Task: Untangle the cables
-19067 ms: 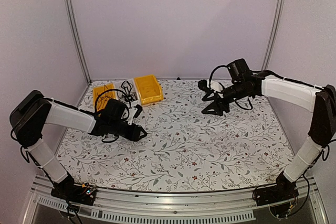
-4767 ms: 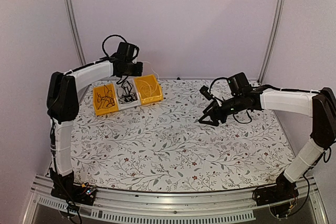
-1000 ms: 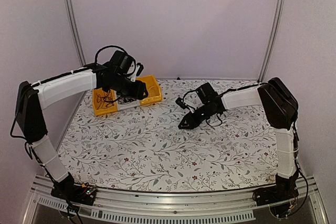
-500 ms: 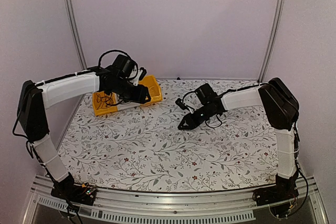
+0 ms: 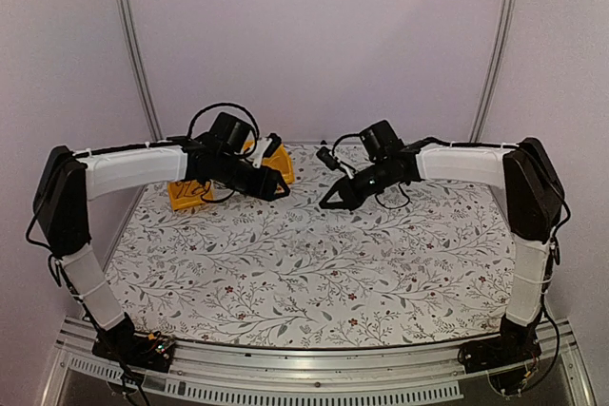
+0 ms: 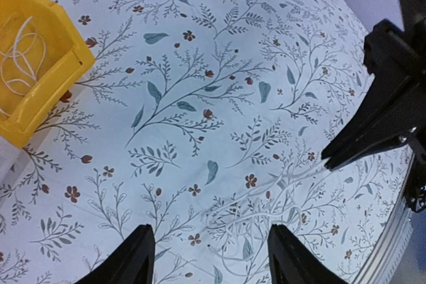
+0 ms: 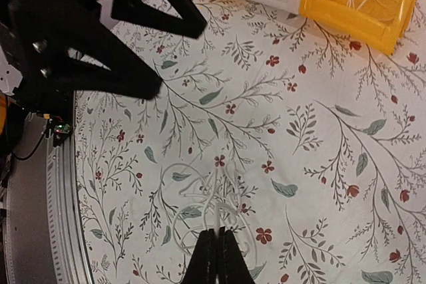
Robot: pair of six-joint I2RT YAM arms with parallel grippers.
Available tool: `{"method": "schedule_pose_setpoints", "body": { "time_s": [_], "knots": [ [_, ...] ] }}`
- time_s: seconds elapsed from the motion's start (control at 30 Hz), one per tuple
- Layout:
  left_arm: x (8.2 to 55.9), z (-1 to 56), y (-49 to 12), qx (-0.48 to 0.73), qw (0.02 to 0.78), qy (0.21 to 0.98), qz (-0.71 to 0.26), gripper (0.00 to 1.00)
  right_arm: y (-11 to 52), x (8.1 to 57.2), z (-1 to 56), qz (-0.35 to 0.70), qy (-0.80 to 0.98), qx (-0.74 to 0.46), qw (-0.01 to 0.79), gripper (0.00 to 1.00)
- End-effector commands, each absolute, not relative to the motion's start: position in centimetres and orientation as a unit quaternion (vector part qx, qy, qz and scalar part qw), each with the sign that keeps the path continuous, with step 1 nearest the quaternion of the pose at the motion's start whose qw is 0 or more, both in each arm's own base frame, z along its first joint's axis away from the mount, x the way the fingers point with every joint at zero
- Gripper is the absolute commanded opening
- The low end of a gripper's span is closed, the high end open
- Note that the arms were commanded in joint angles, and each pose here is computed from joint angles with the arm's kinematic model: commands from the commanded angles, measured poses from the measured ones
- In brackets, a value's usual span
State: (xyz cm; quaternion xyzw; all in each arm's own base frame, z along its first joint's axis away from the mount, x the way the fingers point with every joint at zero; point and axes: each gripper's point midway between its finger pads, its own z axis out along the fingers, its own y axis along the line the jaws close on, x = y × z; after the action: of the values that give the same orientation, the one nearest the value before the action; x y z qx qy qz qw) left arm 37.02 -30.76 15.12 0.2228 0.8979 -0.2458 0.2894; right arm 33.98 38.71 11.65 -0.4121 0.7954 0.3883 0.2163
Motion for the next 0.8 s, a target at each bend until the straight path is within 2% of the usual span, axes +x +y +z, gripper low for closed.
{"method": "schedule_pose_setpoints", "body": {
  "time_s": [0.0, 0.13, 0.3, 0.37, 0.5, 0.57, 0.67, 0.77],
  "knots": [
    [34.8, 19.1, -35.8, 0.309, 0.341, 0.815, -0.351, 0.62, 39.6, 33.2, 22.5, 0.417, 0.715, -0.473, 0.302, 0.00],
    [34.7, 20.7, -37.8, 0.317, 0.383, 0.766, -0.407, 0.64, 39.9, 32.6, 26.8, 0.430, 0.685, -0.487, 0.329, 0.00],
    [36.1, 19.8, -39.8, 0.298, 0.405, 0.736, -0.454, 0.64, 40.1, 31.9, 31.2, 0.432, 0.656, -0.504, 0.360, 0.00],
    [37.0, 19.0, -40.8, 0.285, 0.411, 0.726, -0.472, 0.59, 40.1, 31.7, 32.9, 0.434, 0.646, -0.508, 0.369, 0.00],
    [38.6, 13.8, -41.8, 0.259, 0.381, 0.751, -0.473, 0.37, 40.1, 31.4, 39.0, 0.434, 0.604, -0.523, 0.417, 0.00],
    [38.8, 11.0, -42.1, 0.254, 0.355, 0.770, -0.466, 0.33, 39.8, 31.2, 43.0, 0.433, 0.581, -0.521, 0.452, 0.00],
    [38.2, 8.5, -41.9, 0.255, 0.333, 0.785, -0.456, 0.36, 39.1, 30.8, 48.4, 0.428, 0.548, -0.512, 0.504, 0.00],
    [37.5, 7.9, -41.2, 0.258, 0.324, 0.795, -0.442, 0.41, 38.3, 30.7, 51.5, 0.421, 0.531, -0.499, 0.540, 0.00]
  ]
}}
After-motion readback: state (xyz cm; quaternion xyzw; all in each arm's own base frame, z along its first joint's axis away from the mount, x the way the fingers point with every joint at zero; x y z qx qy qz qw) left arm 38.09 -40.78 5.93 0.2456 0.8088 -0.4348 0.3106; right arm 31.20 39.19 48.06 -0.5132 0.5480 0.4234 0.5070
